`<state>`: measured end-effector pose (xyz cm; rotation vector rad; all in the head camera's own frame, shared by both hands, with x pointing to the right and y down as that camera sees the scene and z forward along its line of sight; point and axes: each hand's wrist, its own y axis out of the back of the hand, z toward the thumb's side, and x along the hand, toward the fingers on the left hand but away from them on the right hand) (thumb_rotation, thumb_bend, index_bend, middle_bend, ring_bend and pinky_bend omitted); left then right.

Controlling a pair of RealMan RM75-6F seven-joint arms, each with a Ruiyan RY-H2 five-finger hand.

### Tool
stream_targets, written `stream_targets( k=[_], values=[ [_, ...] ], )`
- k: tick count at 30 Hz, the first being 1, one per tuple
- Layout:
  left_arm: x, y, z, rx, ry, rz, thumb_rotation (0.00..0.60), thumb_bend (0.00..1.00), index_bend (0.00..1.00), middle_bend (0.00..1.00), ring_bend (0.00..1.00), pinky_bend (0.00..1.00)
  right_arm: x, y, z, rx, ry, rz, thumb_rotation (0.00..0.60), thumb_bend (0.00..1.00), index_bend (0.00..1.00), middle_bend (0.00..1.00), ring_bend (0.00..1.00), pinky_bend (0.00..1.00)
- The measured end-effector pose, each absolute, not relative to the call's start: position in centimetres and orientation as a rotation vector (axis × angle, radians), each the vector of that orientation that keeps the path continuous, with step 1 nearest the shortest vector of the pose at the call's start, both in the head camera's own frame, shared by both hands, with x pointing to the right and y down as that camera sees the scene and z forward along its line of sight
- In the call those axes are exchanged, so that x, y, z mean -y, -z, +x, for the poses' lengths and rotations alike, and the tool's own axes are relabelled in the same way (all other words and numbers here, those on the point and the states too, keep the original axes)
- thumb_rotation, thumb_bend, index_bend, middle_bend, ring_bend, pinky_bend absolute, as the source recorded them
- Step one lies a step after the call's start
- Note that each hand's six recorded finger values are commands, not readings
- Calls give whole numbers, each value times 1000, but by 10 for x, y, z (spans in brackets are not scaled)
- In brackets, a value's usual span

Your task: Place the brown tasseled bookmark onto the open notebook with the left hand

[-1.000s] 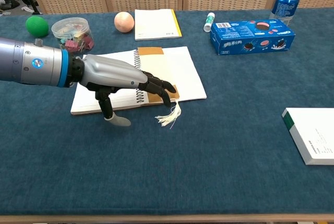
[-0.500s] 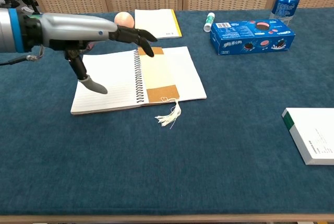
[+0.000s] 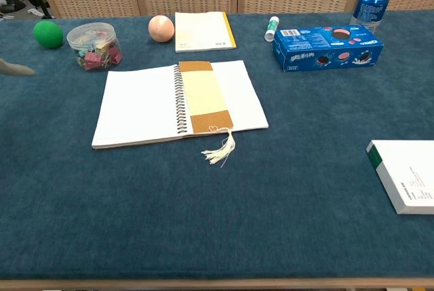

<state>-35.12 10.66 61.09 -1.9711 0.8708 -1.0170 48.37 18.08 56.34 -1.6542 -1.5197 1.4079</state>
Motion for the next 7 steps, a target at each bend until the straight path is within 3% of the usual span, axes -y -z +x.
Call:
stream_targets(
  k=[7],
  values=[
    [-144,-602,-429,-1149,1205,-1792,600,0,35,0,0,0,-181,-557,479,1504,-1358,-1630,600,0,0,0,0,0]
  ],
)
